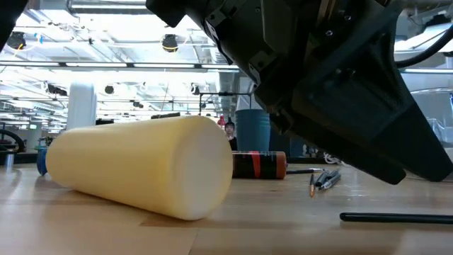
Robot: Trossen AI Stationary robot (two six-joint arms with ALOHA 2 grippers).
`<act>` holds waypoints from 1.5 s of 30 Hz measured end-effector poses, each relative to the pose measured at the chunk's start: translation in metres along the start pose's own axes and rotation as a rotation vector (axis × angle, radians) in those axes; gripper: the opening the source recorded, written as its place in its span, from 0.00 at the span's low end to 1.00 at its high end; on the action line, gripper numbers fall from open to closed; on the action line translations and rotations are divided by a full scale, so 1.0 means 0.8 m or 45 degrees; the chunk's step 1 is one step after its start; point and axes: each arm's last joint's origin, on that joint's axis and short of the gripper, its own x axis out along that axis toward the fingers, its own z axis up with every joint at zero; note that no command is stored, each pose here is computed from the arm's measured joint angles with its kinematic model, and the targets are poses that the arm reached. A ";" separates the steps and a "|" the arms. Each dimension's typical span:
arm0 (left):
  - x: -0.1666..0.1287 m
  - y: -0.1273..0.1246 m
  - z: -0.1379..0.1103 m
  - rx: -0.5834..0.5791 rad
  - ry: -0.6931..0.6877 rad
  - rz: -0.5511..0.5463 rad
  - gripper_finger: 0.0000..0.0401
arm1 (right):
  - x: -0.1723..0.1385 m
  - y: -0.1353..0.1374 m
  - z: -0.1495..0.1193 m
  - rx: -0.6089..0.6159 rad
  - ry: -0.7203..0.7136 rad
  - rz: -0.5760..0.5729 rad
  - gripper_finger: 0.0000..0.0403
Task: Pick & Place Paint Supplies
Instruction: Put the paint brush into the blue cup
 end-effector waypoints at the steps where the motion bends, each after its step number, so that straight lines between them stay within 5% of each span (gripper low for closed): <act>1: 0.000 0.000 0.000 0.000 -0.001 -0.001 0.38 | 0.000 0.000 0.000 0.001 0.001 0.000 0.12; 8: 0.000 0.000 0.001 -0.009 -0.008 -0.008 0.38 | 0.002 -0.005 0.008 0.022 0.019 0.006 0.01; 45: 0.001 0.015 0.007 0.027 -0.037 0.015 0.38 | -0.020 0.002 0.031 0.112 0.045 -0.033 0.00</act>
